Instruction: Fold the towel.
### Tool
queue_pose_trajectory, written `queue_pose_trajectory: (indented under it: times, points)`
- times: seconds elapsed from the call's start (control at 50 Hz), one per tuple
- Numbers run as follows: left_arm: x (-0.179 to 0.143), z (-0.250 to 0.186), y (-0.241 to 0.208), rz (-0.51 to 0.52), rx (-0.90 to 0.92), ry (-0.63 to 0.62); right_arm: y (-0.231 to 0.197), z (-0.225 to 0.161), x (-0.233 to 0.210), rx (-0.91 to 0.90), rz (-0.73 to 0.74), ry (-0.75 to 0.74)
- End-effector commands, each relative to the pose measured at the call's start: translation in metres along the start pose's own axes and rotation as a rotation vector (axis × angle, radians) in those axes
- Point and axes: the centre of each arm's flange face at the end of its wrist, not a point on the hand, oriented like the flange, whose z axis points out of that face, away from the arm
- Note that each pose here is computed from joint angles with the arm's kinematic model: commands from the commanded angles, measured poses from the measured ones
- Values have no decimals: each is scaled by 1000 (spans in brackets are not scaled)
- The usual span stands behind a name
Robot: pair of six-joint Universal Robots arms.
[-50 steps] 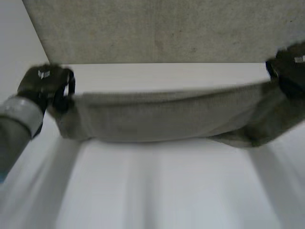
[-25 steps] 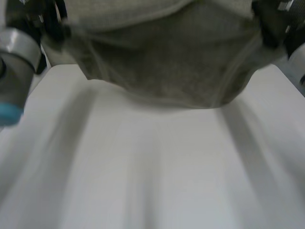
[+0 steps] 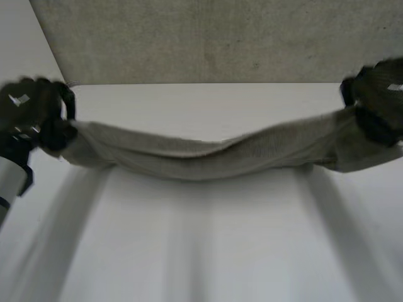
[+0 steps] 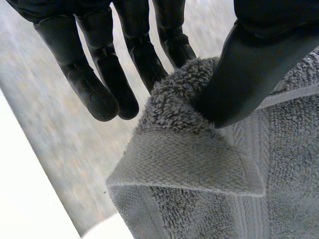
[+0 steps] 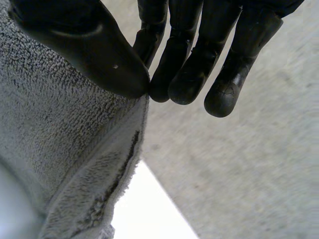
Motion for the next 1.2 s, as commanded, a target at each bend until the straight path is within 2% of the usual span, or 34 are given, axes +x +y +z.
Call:
queue_pose_trajectory:
  times: [0.02, 0.1, 0.14, 0.16, 0.22, 0.26, 0.3, 0.34, 0.42, 0.48, 0.5, 0.52, 0.54, 0.56, 0.58, 0.6, 0.62, 0.64, 0.68, 0.7, 0.74, 0.76, 0.78, 0.8, 0.82, 0.84, 0.86, 0.88, 0.92, 0.98, 1.02, 1.14, 1.2]
  points:
    - [-6, -4, -64, -85, 129, -13, -58, -12, 32, 59, 17, 69]
    - [-7, 0, -64, -95, 99, -16, -54, -10, 44, -8, 35, 87]
    - [-8, 16, -33, -113, -16, -15, -32, 3, 50, -102, 47, 66]
    - [-8, 16, -33, -113, -17, -15, -32, 3, 50, -103, 47, 66]
    - [-4, 34, -2, -126, -129, 7, -13, 19, 40, -172, 19, -2]
    - [1, 41, 11, -122, -179, 25, 11, 37, 19, -274, -24, -81]
    - [10, 67, 50, -63, -325, 44, 22, 47, 9, -329, -57, -107]
    - [12, 77, 65, -20, -388, 32, 39, 69, -7, -407, -154, -129]
    - [18, 111, 57, 88, -398, -4, 45, 92, -16, -422, -244, -114]
    - [17, 124, 40, 97, -347, -22, 28, 121, -9, -332, -288, -10]
    - [15, 137, 20, 92, -273, -46, 11, 138, 3, -222, -296, 88]
    - [13, 147, -5, 77, -177, -66, 10, 138, 3, -221, -297, 89]
    - [13, 147, -5, 77, -176, -66, -9, 152, 14, -86, -285, 190]
    - [11, 156, -31, 49, -69, -87, -24, 161, 26, 57, -264, 291]
    - [7, 162, -53, 10, 43, -117, -24, 161, 26, 58, -264, 292]
    - [7, 162, -54, 9, 44, -118, -40, 163, 36, 192, -251, 384]
    - [3, 164, -75, -34, 154, -147, -61, 157, 46, 310, -250, 462]
    - [3, 164, -75, -34, 155, -147, -62, 157, 46, 311, -250, 462]
    - [-2, 163, -103, -91, 319, -172, -76, 148, 52, 372, -260, 503]
    - [-2, 163, -104, -92, 319, -172, -78, 143, 54, 367, -263, 504]
    - [1, 160, -97, -92, 334, -164, -52, 148, 41, 259, -249, 421]
    - [1, 160, -97, -92, 334, -164, -51, 148, 41, 259, -249, 420]
    - [4, 159, -82, -86, 287, -155, -35, 151, 32, 192, -241, 359]
    - [6, 157, -66, -80, 242, -142, -34, 151, 32, 192, -241, 358]
    - [6, 157, -66, -80, 241, -142, -14, 152, 18, 115, -230, 273]
    - [8, 154, -48, -77, 187, -131, -14, 152, 18, 114, -229, 272]
    - [6, 151, -26, -72, 126, -128, 4, 151, 3, 51, -215, 186]
    - [6, 151, -26, -72, 125, -128, 22, 148, -12, -10, -201, 100]
    - [10, 141, 17, -72, 6, -107, 35, 145, -22, -43, -197, 50]
    - [8, 136, 37, -71, -51, -101, 57, 135, -38, -101, -183, -19]
    - [9, 122, 70, -73, -137, -91, 67, 130, -46, -131, -170, -48]
    - [16, 100, 107, -77, -223, -62, 101, 103, -74, -250, -131, -141]
    - [19, 76, 124, -44, -294, -35, 103, 86, -79, -264, -114, -177]
